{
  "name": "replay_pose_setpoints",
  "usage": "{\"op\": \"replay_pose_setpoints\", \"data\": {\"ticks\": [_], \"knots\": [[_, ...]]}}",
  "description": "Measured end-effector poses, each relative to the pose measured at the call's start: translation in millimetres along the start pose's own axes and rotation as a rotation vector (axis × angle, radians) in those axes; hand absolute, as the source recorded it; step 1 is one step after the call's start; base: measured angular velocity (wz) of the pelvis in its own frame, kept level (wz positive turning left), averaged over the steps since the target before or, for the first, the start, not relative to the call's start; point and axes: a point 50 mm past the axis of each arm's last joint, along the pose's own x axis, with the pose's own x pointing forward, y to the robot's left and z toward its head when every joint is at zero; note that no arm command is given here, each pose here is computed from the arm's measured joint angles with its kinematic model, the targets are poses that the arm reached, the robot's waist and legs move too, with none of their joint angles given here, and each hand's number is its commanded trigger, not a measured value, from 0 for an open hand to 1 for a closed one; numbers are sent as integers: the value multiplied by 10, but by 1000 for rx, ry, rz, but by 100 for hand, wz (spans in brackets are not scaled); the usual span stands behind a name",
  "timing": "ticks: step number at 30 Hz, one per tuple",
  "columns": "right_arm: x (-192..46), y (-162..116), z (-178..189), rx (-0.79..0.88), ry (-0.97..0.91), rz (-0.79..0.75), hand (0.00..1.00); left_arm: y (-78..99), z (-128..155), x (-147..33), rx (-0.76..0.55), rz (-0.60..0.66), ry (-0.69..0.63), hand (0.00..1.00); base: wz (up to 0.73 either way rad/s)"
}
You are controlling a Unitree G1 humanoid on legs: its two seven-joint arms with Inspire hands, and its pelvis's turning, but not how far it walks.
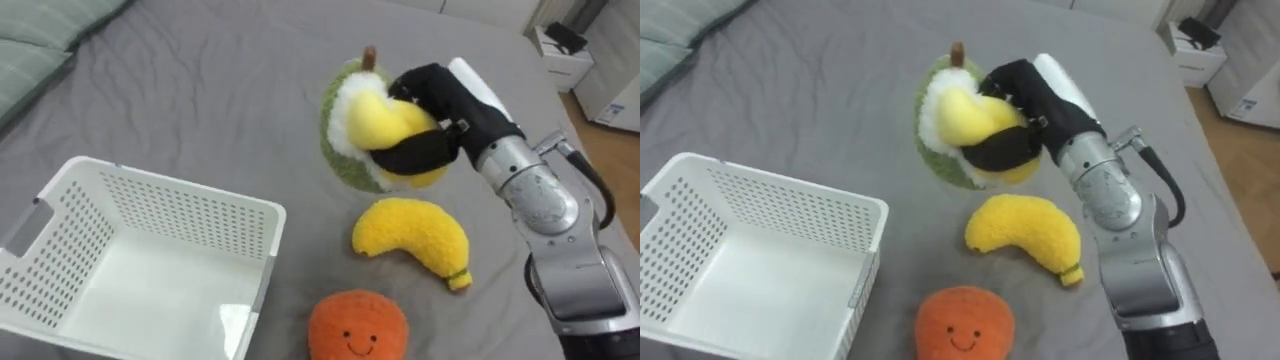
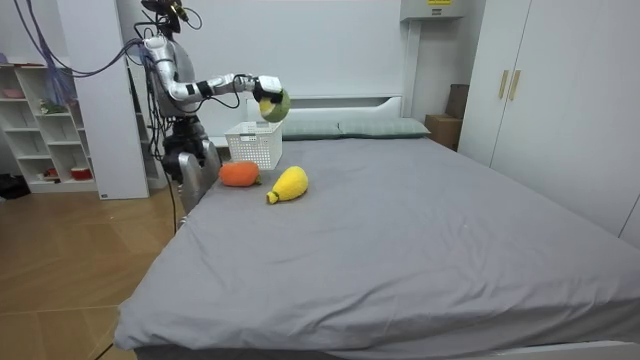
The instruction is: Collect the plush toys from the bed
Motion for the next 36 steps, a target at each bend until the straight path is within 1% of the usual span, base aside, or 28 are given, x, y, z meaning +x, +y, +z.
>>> {"op": "replay_pose_setpoints", "data": {"ticks": [5, 8, 10, 13, 17, 18, 19, 22, 23, 24, 25, 26, 36], "knots": [[42, 161, 4, -6, 16, 83, 100, -11, 41, 0, 4, -3, -9, 0, 9], [107, 292, -20, -2, 39, 152, 100, -20, 58, 4, 3, -4, -8, 0, 11], [155, 362, 10, 2, 39, 196, 100, -33, 87, 7, 3, -7, -10, 0, 25], [199, 402, 92, -1, 12, 219, 100, -42, 109, 9, 6, -17, -15, 0, 15], [307, 527, 251, -24, -24, 267, 85, -61, 150, 9, 22, -23, -28, 0, 7], [323, 592, 299, -38, -36, 288, 79, -70, 168, 8, 27, -25, -36, 0, 29], [344, 672, 340, -44, -45, 310, 76, -78, 185, 9, 34, -25, -40, 0, 24], [357, 841, 345, -62, -38, 374, 62, -115, 240, 8, 39, -21, -54, 0, 12], [356, 858, 345, -63, -37, 383, 52, -117, 245, 8, 39, -21, -55, 0, 21], [356, 877, 352, -66, -38, 392, 47, -117, 247, 9, 38, -20, -56, 0, 17], [359, 887, 361, -61, -39, 393, 5, -119, 243, 10, 38, -21, -53, 0, 14], [362, 895, 362, -58, -39, 395, 0, -119, 239, 10, 39, -20, -50, 0, 10], [372, 977, 337, -57, -21, 426, 0, -143, 239, 10, 40, -19, -31, 0, 8]]}}
